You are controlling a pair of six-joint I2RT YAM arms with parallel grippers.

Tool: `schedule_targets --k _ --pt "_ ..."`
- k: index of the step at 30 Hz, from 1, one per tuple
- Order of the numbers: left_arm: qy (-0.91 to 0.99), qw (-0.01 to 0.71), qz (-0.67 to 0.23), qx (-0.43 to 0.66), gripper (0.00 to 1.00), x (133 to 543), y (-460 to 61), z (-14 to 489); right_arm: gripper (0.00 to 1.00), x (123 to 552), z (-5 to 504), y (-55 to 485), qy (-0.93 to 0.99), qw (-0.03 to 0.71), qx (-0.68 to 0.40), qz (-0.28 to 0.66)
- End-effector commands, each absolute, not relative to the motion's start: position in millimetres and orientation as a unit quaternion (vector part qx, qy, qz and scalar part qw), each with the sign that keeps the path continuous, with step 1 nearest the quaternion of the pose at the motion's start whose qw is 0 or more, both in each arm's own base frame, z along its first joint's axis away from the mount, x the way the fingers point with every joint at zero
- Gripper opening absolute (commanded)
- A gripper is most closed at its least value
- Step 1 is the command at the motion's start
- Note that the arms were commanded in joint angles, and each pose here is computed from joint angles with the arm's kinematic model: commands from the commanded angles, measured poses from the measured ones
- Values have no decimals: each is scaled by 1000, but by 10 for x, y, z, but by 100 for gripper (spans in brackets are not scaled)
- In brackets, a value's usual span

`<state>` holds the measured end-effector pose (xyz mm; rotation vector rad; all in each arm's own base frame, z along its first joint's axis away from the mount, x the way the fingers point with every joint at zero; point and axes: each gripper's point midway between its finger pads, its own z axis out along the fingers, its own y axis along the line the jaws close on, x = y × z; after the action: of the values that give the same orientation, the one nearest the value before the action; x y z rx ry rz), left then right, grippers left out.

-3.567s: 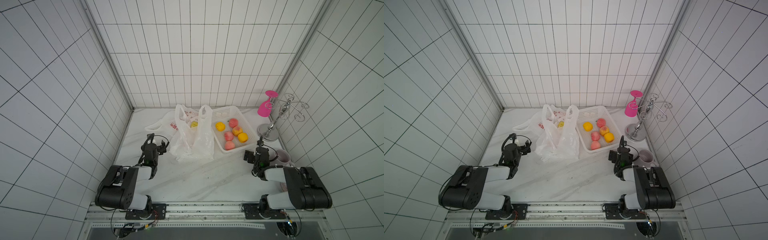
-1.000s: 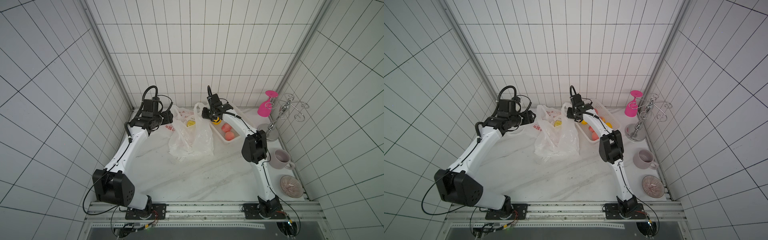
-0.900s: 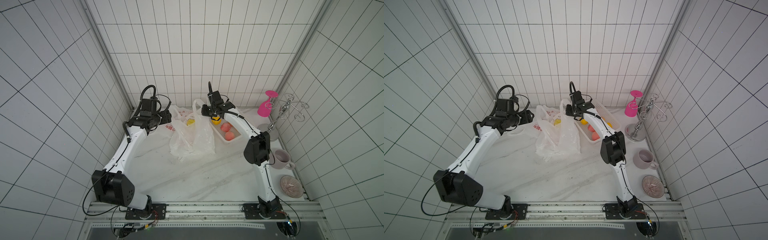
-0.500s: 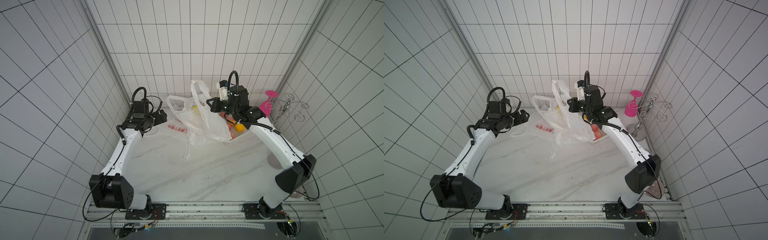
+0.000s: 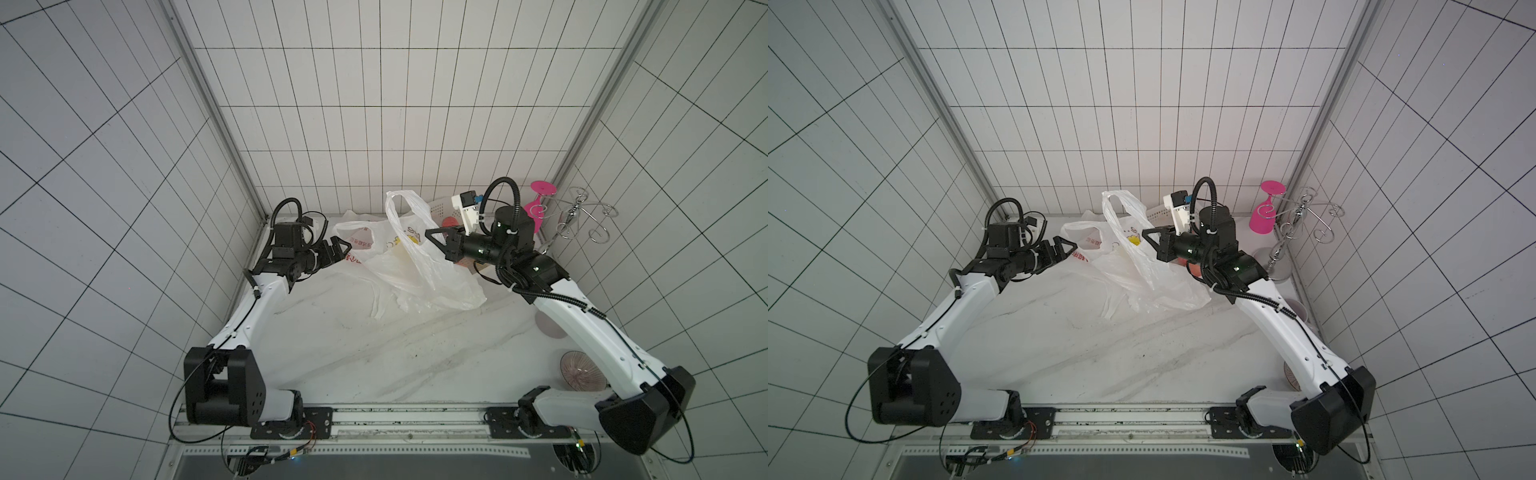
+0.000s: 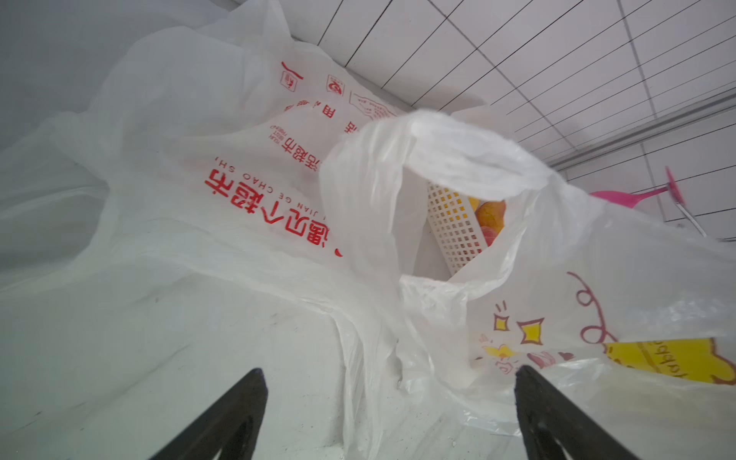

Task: Place the peach into a plastic bag & tie a knot
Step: Pick up the plastic bag at the center of the board.

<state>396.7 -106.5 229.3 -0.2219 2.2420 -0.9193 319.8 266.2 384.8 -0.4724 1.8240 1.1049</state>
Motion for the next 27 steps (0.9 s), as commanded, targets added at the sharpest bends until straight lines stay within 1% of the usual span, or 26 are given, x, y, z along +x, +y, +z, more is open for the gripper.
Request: schedule_targets --k 1,3,7,10,12,15,16,18,20,24,25,26,27 --pt "807 409 -423 -48 98 4062 -1255 2821 0 3056 3844 2664 718 447 -207 491" --pt "813 403 -416 -50 98 4131 -1280 2707 0 3046 3892 2614 705 449 -201 510" --pt "833 371 -407 -50 88 4218 -1304 2472 0 3113 3924 2438 689 455 -172 537" --pt "820 370 -433 -50 65 4257 -1360 2577 0 3189 3848 2357 694 453 -152 538" --pt "801 395 -447 -53 40 4296 -1337 2773 0 3232 3788 2338 696 452 -142 539" --pt "777 423 -460 -75 4 4357 -1141 3120 0 3321 3667 2315 709 446 -120 533" --pt "776 427 -456 -83 0 4353 -1064 3228 0 3366 3619 2291 716 446 -108 527" --pt "791 436 -419 -93 0 4319 -927 3385 0 3451 3503 2239 733 439 -84 513" --pt "809 436 -382 -98 0 4210 -848 3478 2 3538 3387 2169 751 436 -56 493" --pt "811 437 -378 -92 0 3922 -936 3625 6 3675 3206 2128 780 409 -19 473" --pt "813 441 -371 -85 0 3853 -978 3665 9 3703 3157 2138 785 399 -13 473" --pt "819 440 -360 -79 0 3802 -1010 3667 19 3720 3102 2147 791 388 -7 473" --pt "824 438 -351 -76 0 3774 -1024 3657 31 3735 3051 2153 796 379 -4 472"
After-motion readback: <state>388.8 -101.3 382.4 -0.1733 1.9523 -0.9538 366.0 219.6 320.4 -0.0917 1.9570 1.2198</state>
